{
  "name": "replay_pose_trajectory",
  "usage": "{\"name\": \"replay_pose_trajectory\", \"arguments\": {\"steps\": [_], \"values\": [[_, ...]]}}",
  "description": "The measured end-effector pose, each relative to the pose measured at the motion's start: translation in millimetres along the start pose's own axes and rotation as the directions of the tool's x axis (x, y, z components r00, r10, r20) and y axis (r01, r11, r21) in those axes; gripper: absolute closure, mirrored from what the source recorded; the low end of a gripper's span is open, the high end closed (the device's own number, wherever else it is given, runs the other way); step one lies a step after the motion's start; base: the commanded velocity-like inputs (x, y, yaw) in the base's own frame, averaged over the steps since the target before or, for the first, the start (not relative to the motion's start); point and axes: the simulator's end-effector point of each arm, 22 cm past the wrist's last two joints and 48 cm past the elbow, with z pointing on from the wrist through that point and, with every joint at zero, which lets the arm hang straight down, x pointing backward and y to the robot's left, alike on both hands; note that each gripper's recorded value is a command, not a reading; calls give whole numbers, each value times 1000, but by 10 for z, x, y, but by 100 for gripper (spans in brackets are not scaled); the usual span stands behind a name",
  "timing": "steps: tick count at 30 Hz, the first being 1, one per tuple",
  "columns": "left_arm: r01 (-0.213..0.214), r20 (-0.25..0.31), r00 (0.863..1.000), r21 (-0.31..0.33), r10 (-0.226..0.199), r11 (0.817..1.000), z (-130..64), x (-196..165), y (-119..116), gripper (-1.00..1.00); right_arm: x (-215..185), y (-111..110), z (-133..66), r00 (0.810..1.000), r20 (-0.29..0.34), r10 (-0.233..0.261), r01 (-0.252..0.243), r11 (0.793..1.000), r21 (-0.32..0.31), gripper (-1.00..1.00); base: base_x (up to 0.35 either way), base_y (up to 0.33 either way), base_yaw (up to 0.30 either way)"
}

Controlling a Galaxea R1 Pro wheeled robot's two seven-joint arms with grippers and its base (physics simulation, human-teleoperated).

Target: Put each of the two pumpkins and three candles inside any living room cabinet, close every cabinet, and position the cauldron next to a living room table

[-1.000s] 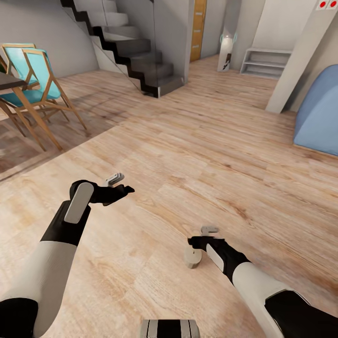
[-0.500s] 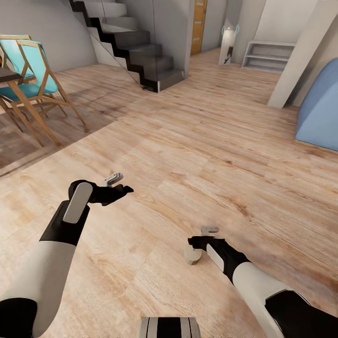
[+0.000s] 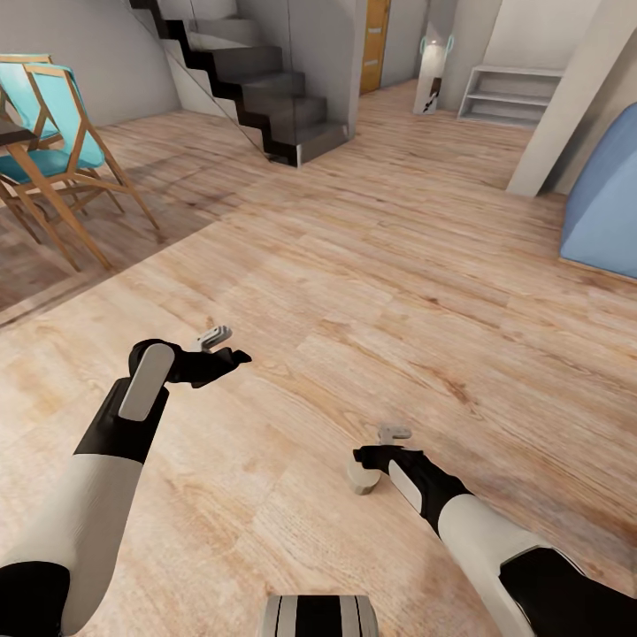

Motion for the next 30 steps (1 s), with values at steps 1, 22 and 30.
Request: {"name": "replay_pose_trajectory", "arguments": {"steps": [1, 22, 30], "values": [[0, 0, 1000, 0, 0, 1000, 0, 0, 0, -100, 0, 0, 0, 1000, 0, 0, 0, 1000, 0, -100, 0, 0, 0], [0, 1, 1000, -2, 0, 1000, -2, -3, 9, -100, 2, 58, -1, 1000, 0, -2, 2, 1000, -24, -100, 0, 0, 0], [0, 1, 1000, 0, 0, 1000, -5, -5, 4, -100, 2, 100, -2, 1000, 0, -1, 1, 999, -44, -100, 0, 0, 0]]}}
